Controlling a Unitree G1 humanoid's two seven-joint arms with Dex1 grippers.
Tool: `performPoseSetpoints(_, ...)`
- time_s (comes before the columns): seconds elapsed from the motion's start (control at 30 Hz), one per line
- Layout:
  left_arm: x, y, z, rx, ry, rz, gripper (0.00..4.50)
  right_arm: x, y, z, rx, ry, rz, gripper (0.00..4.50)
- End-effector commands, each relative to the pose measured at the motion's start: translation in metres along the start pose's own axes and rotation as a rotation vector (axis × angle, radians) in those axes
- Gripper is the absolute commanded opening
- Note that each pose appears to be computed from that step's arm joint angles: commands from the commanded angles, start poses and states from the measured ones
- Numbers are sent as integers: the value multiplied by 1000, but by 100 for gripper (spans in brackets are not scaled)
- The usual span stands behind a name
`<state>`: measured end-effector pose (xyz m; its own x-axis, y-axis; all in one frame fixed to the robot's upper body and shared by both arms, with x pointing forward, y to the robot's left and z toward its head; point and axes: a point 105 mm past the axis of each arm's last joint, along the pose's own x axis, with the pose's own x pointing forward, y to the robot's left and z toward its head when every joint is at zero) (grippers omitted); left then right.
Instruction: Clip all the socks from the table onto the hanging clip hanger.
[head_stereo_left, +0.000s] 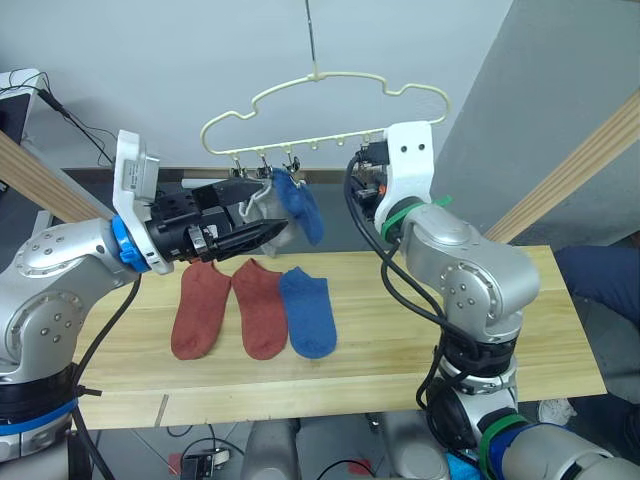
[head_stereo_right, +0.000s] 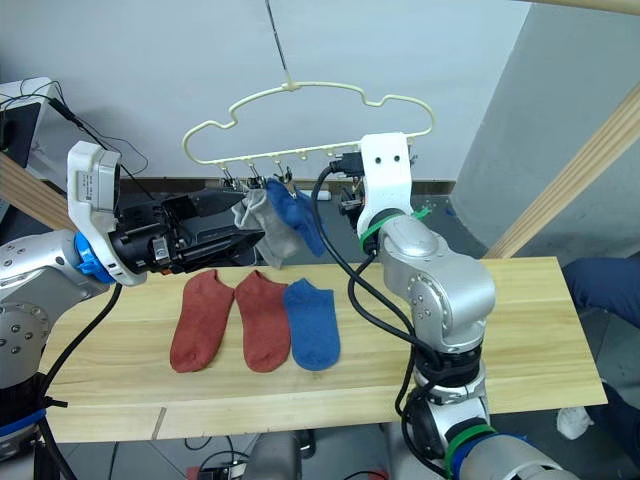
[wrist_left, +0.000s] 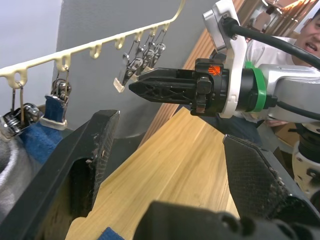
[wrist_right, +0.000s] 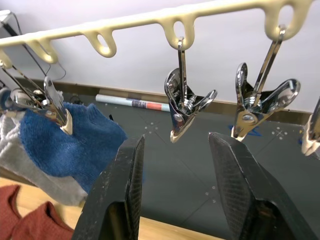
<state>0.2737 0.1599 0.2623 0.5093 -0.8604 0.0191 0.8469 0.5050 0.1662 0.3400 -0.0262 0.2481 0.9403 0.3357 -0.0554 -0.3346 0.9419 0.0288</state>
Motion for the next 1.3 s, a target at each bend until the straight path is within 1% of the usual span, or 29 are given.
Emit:
performPoseSetpoints(0.03,-2,-3,9,44,-21,-11,382,-3,8,11,11,-59,17,209)
performPoseSetpoints(0.33,-4,-4,9,50,-11,-2,382,4,5,14,7,-74,12,209)
performPoseSetpoints(0.93,-8,-5,7,59,0,41,382,22,7,33,-20,-142,39,209)
performPoseSetpoints(1.3,-8,-6,7,59,0,53,382,25,4,34,-33,-151,30,209)
